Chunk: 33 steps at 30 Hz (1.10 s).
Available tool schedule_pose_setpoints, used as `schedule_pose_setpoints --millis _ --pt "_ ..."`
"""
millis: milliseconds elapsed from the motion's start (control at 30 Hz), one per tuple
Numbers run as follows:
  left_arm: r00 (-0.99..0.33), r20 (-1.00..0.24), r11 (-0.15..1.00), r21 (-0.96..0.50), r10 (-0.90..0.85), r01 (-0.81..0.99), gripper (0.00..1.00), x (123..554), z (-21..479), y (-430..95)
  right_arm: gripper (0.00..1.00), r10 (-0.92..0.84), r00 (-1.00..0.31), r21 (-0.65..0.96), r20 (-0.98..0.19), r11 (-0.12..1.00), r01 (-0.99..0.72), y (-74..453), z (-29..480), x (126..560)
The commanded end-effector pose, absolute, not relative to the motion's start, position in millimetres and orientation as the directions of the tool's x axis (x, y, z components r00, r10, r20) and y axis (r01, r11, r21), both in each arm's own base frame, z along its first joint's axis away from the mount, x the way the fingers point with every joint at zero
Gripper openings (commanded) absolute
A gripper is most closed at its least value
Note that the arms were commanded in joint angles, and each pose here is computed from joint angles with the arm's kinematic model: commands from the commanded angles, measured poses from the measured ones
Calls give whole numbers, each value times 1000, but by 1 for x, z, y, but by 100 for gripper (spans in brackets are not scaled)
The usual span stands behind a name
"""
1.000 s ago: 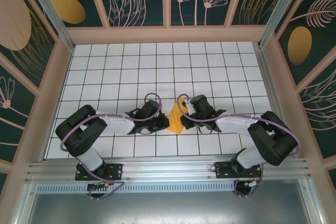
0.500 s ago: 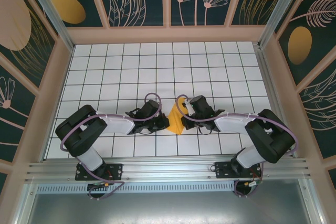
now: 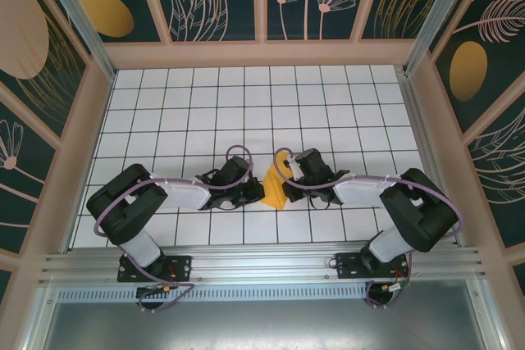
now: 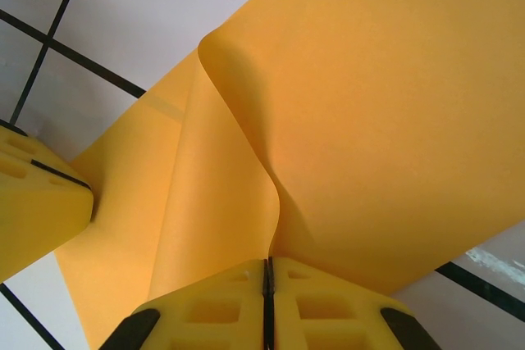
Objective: Fold a paper plane with a square sheet of paper (pick it up from the middle)
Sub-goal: Fold the triangle a second time at the center of the table.
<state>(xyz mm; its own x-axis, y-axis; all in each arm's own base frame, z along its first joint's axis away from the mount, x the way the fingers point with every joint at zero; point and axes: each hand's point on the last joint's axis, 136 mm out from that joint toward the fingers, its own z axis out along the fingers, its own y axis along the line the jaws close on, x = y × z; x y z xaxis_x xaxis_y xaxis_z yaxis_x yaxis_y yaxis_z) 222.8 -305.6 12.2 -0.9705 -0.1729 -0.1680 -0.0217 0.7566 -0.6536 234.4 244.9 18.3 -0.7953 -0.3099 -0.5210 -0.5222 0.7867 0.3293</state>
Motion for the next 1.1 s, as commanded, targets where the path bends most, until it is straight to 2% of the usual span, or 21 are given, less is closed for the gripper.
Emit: schedule_pose_setpoints --millis 0,333,1067 --pt "-980 -132 827 -560 -148 -49 11 209 -17 -287 12 -307 -780 337 -545 772 -540 252 28 242" --pt "-980 -134 827 -561 -148 -48 11 210 -16 -287 13 -295 -765 347 -572 758 -552 252 43 240" --pt "-979 -138 827 -561 -148 -46 12 211 -14 -288 13 -323 -815 310 -481 807 -503 241 6 237"
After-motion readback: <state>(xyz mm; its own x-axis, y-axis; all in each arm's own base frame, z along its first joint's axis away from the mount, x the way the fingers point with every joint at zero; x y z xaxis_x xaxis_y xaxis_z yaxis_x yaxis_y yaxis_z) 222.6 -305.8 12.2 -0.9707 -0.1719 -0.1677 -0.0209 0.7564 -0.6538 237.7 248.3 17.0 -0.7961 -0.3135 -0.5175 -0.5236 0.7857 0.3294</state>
